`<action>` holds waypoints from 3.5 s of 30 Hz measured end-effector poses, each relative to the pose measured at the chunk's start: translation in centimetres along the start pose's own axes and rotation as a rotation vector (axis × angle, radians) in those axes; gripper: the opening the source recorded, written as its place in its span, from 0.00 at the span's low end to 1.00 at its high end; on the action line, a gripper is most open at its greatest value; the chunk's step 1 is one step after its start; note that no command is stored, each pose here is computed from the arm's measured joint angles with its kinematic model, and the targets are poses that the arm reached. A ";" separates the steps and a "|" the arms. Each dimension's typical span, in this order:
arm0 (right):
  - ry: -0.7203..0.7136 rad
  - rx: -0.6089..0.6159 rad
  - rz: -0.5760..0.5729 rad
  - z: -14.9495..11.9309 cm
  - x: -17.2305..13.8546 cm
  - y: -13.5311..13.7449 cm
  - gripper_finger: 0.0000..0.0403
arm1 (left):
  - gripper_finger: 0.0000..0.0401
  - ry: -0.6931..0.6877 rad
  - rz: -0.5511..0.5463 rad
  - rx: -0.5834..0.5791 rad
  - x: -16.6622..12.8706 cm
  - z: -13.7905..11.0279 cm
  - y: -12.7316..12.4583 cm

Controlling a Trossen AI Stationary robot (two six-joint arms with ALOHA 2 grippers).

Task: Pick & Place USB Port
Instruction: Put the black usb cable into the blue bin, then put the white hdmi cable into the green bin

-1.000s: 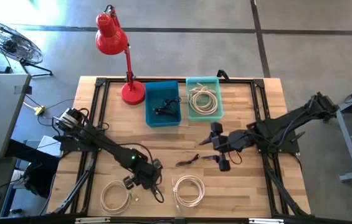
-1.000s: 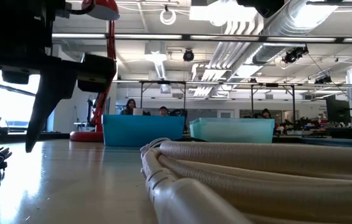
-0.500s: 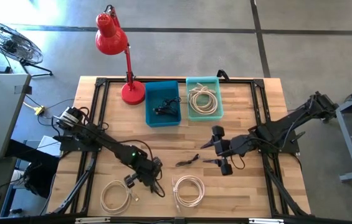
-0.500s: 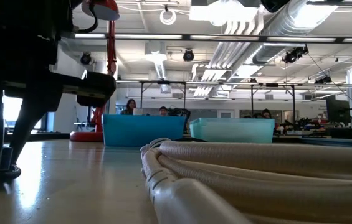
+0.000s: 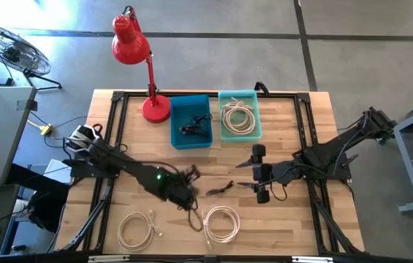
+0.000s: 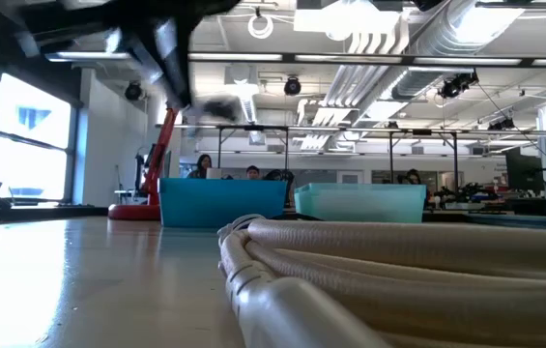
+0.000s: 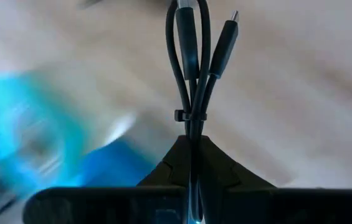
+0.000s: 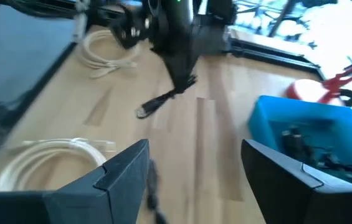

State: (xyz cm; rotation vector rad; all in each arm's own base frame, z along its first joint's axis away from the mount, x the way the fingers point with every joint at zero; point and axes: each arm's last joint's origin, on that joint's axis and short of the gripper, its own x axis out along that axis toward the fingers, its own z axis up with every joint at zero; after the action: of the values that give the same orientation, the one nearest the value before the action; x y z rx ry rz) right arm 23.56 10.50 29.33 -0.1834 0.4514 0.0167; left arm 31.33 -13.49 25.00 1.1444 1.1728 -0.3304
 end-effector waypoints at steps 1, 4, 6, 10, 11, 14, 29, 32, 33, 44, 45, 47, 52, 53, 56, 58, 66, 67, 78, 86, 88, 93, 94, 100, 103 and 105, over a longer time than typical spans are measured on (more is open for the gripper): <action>-0.001 -0.010 -0.022 0.0 0.0 -0.1 0.61 | 0.01 0.037 0.055 -0.013 -0.7 -0.3 1.1; -0.002 -0.037 -0.117 0.0 0.0 -0.3 0.61 | 0.01 0.122 0.196 -0.066 -3.1 -1.2 4.3; -0.002 -0.060 -0.190 0.0 -0.1 -0.5 0.61 | 0.00 0.156 0.256 -0.111 -4.4 -2.1 6.3; -0.012 -0.080 -0.320 0.2 -0.6 -1.1 0.61 | 0.00 0.201 0.346 -0.241 -6.8 -4.8 10.5; -0.018 -0.073 -0.350 0.3 -0.8 -1.3 0.61 | 0.00 0.212 0.361 -0.279 -7.2 -5.7 11.6; -0.047 -0.004 -0.446 0.6 -1.6 -1.9 0.61 | 0.00 0.263 0.394 -0.393 -7.6 -9.1 14.5; 0.033 0.111 -0.581 -1.2 -5.7 -4.1 0.61 | 0.00 0.118 -0.018 -0.932 5.1 -23.4 16.6; 0.083 0.090 -0.594 -1.9 -5.8 -4.2 0.61 | 0.00 0.091 -0.079 -0.952 8.0 -23.8 14.8; 0.097 0.082 -0.598 -2.1 -5.8 -4.2 0.61 | 0.00 0.076 -0.089 -0.956 8.7 -23.7 14.3; 0.127 0.048 -0.681 -2.7 -6.1 -4.5 0.61 | 0.00 -0.023 -0.092 -0.967 12.9 -23.1 11.1; 0.128 0.048 -0.681 -2.7 -6.1 -4.5 0.61 | 0.00 -0.027 -0.088 -0.966 13.1 -23.1 11.0; 0.128 0.048 -0.680 -2.7 -6.1 -4.5 0.61 | 0.00 -0.031 -0.088 -0.935 13.2 -23.1 10.9; 0.122 0.066 -0.680 -2.7 -6.1 -4.5 0.61 | 0.08 -0.040 -0.076 -0.898 13.4 -23.1 10.8; 0.121 0.070 -0.680 -2.7 -6.1 -4.5 0.61 | 0.10 -0.036 -0.067 -0.897 13.4 -23.1 10.9; 0.125 0.076 -0.664 -2.7 -6.1 -4.5 0.61 | 0.17 -0.011 -0.028 -0.897 13.4 -23.2 11.1; 0.128 0.078 -0.654 -2.7 -6.1 -4.5 0.61 | 0.20 -0.003 -0.026 -0.892 13.4 -23.2 11.1; 0.125 0.091 -0.652 -2.7 -6.1 -4.4 0.61 | 0.37 0.008 -0.030 -0.884 13.3 -23.0 10.9; 0.123 0.095 -0.653 -2.7 -6.1 -4.4 0.61 | 0.39 0.020 -0.023 -0.883 13.3 -23.0 10.9; 0.134 0.086 -0.659 -2.9 -6.1 -4.5 0.61 | 0.47 0.064 -0.086 -0.735 8.1 -19.9 12.6; 0.147 0.082 -0.696 -3.2 -6.3 -4.6 0.61 | 0.47 -0.049 -0.289 -0.577 -1.0 -15.8 11.3; 0.149 0.082 -0.695 -3.2 -6.3 -4.6 0.61 | 0.47 -0.078 -0.356 -0.545 -2.7 -14.6 10.1; 0.149 0.082 -0.694 -3.2 -6.3 -4.6 0.61 | 0.47 -0.040 -0.458 -0.545 -5.7 -12.3 6.7; 0.149 0.082 -0.694 -3.2 -6.3 -4.6 0.61 | 0.47 -0.030 -0.469 -0.559 -6.1 -11.8 6.1; 0.146 0.091 -0.688 -3.2 -6.3 -4.6 0.61 | 0.47 0.053 -0.443 -0.606 -7.4 -8.4 2.4; 0.146 0.105 -0.676 -3.2 -6.3 -4.6 0.61 | 0.47 0.085 -0.423 -0.613 -7.3 -6.9 0.1; 0.149 0.111 -0.662 -3.2 -6.2 -4.5 0.61 | 0.47 0.136 -0.371 -0.642 -7.0 -6.2 -1.6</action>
State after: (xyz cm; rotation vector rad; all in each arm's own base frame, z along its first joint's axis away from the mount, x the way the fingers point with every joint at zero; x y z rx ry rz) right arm 16.82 5.61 30.00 -0.2184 0.5216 -0.6731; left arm 23.86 -11.37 30.49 0.3923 1.4720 -0.1341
